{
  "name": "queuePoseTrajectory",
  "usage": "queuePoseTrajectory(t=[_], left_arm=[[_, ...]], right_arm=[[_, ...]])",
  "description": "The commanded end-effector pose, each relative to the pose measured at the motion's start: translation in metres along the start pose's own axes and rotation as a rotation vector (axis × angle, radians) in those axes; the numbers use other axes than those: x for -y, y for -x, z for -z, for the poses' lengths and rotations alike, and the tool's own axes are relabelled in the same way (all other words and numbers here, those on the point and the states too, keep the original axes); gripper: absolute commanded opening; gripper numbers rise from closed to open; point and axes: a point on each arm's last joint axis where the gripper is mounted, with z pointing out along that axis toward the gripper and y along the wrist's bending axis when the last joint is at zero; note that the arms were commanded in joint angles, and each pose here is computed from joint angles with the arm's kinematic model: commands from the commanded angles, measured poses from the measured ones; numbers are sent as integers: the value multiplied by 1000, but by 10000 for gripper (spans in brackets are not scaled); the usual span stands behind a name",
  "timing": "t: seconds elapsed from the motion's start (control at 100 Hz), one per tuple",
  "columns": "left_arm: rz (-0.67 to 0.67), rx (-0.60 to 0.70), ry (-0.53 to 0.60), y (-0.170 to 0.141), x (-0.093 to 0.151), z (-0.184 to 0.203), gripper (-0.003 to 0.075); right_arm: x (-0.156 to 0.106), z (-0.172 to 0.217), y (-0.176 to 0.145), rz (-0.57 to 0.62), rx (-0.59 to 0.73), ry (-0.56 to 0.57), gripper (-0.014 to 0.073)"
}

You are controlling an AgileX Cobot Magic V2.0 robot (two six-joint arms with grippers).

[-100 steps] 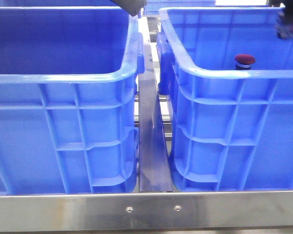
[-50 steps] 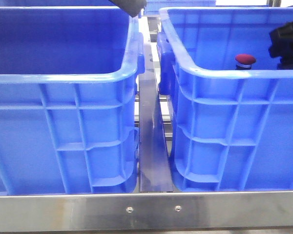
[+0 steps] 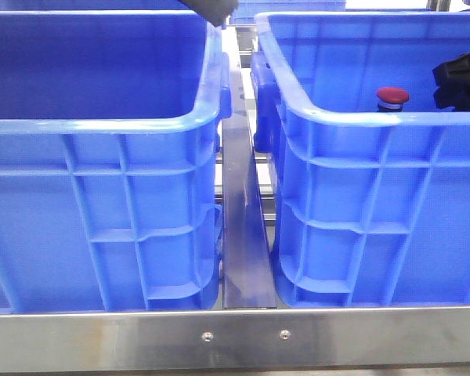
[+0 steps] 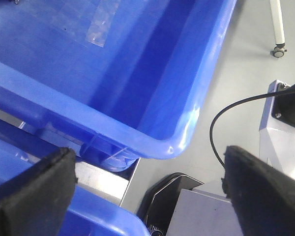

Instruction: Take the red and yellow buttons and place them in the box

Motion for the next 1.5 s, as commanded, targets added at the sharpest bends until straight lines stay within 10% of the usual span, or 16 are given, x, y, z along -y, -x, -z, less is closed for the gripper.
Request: queuePoseTrajectory(t=[0.0,0.24,1.04,1.26,1.38,1.49], left_arm=[[-10,109,-6,14,11,20,575],[-11,101,-12,14,12,20,573],[-14,102,-8,14,12,20,564],[-10,168,150,18,1,30,488],[28,196,288,19,-9,38,347],[36,168,409,14,-19,40,165]], right_arm=[[4,13,20,3,67,-17,34],[4,13,20,-1,68,-18,356],[-9,98,46,33,221,-85,364],[-25,152,38,3,298,-85,119],[-37,181,22,-6,333,-69,-75],[-48,207,5,4,369,-61,-67]])
